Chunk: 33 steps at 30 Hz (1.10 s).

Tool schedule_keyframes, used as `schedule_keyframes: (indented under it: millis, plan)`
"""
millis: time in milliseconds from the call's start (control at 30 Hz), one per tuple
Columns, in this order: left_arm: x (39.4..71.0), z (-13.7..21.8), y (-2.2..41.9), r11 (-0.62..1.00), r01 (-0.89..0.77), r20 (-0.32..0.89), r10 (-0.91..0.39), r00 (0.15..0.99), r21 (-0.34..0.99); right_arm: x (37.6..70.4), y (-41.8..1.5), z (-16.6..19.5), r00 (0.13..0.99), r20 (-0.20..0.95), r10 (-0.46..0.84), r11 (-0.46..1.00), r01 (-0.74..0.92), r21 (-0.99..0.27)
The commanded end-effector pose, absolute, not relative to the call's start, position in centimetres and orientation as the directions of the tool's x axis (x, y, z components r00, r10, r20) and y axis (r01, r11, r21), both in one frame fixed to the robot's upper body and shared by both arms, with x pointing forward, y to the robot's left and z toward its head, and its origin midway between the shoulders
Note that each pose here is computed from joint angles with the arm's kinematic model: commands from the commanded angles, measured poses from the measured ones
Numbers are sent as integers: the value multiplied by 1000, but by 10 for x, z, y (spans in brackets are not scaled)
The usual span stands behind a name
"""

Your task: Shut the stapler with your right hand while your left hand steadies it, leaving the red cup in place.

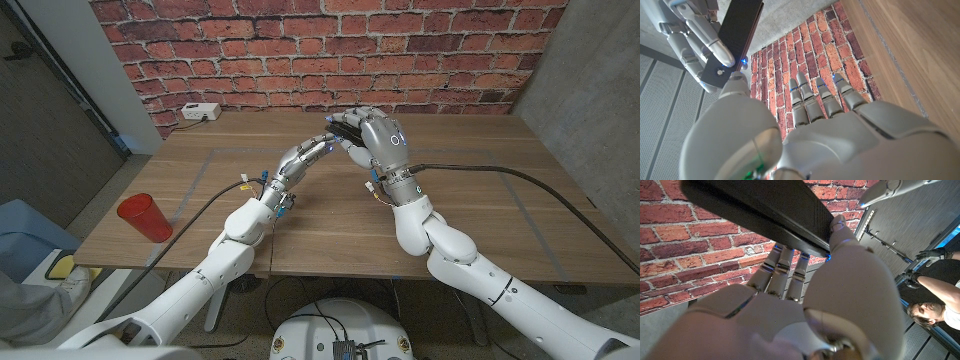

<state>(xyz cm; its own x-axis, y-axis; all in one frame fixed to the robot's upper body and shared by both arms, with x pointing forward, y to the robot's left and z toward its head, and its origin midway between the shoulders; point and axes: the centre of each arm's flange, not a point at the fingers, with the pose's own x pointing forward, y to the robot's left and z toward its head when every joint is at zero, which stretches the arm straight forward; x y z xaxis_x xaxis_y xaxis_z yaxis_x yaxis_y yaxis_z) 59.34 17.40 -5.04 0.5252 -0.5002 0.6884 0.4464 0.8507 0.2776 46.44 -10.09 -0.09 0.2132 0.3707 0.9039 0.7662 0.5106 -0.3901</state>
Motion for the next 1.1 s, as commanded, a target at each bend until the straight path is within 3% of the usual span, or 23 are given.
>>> schedule_keyframes:
  millis: [33,1100]
  plan:
    - [593,-55,180,847,455,689,-504,520,276,458,-91,-4,212,902,375,507,768,-391]
    - [588,-60,178,852,450,694,-496,523,269,455,-94,-7,212,901,380,507,766,-394]
